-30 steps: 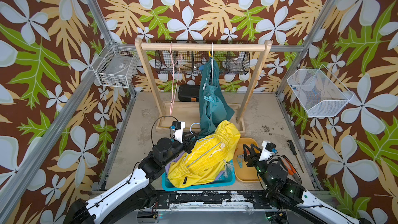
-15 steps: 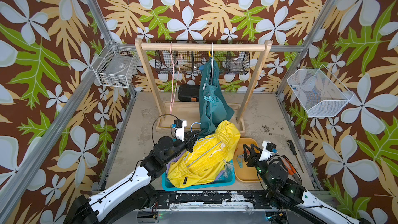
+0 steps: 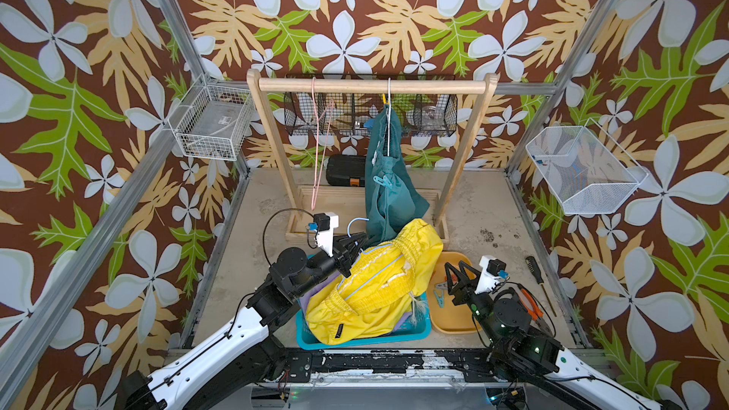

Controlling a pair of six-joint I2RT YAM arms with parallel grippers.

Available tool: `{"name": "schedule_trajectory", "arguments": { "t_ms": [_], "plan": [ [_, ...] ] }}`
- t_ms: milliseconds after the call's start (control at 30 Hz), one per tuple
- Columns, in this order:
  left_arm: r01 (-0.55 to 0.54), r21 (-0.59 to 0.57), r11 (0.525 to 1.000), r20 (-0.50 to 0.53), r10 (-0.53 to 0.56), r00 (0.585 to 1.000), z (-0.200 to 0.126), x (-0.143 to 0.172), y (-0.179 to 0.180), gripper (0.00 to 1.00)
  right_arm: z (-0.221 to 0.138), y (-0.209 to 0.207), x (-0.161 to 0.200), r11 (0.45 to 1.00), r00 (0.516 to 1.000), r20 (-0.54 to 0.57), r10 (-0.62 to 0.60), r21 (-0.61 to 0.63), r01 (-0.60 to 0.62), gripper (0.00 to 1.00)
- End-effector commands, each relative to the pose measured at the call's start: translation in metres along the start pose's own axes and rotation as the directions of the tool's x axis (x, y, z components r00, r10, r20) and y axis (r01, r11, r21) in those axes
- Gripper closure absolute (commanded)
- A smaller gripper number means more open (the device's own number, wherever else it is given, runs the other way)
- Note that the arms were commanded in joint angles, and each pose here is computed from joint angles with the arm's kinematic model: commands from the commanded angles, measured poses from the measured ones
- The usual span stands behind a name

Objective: Remove the clothespins securing shorts to the hanger
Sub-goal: Pick up the hanger from the basket.

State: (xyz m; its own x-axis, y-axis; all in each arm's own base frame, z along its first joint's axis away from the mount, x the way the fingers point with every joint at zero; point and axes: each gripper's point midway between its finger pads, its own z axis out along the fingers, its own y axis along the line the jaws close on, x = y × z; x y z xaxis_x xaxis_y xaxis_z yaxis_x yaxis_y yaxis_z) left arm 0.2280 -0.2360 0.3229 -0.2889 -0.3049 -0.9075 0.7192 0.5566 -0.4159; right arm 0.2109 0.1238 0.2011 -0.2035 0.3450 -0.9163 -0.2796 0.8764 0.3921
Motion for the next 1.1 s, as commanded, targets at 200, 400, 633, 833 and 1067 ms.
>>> {"name": "schedule_trajectory", "arguments": {
  "t_ms": [200,400,633,833,1067],
  "plan": [
    [-0.242,0.113,0.964,0.055,0.238,0.970,-0.020,-0.042,-0.042,1.00,0.005,0.047,-0.046,0.986,0.994,0.058,-0.096,-0.130,0.102,0.32],
    [-0.415,0.050,0.908,0.093,0.410,0.907,-0.035,-0.076,-0.051,1.00,0.002,0.078,-0.084,0.965,0.984,0.124,-0.126,-0.214,0.151,0.25],
    [-0.511,-0.006,0.859,0.127,0.508,0.852,-0.044,-0.106,-0.059,1.00,0.006,0.121,-0.107,0.921,0.969,0.162,-0.185,-0.314,0.229,0.24],
    [-0.494,0.017,0.869,0.122,0.489,0.864,-0.042,-0.103,-0.061,1.00,0.013,0.154,-0.109,0.895,0.943,0.187,-0.275,-0.310,0.322,0.24],
    [-0.464,0.081,0.882,0.166,0.447,0.879,-0.050,-0.103,-0.074,1.00,0.026,0.175,-0.115,0.885,0.936,0.187,-0.299,-0.313,0.345,0.25]
  ]
}}
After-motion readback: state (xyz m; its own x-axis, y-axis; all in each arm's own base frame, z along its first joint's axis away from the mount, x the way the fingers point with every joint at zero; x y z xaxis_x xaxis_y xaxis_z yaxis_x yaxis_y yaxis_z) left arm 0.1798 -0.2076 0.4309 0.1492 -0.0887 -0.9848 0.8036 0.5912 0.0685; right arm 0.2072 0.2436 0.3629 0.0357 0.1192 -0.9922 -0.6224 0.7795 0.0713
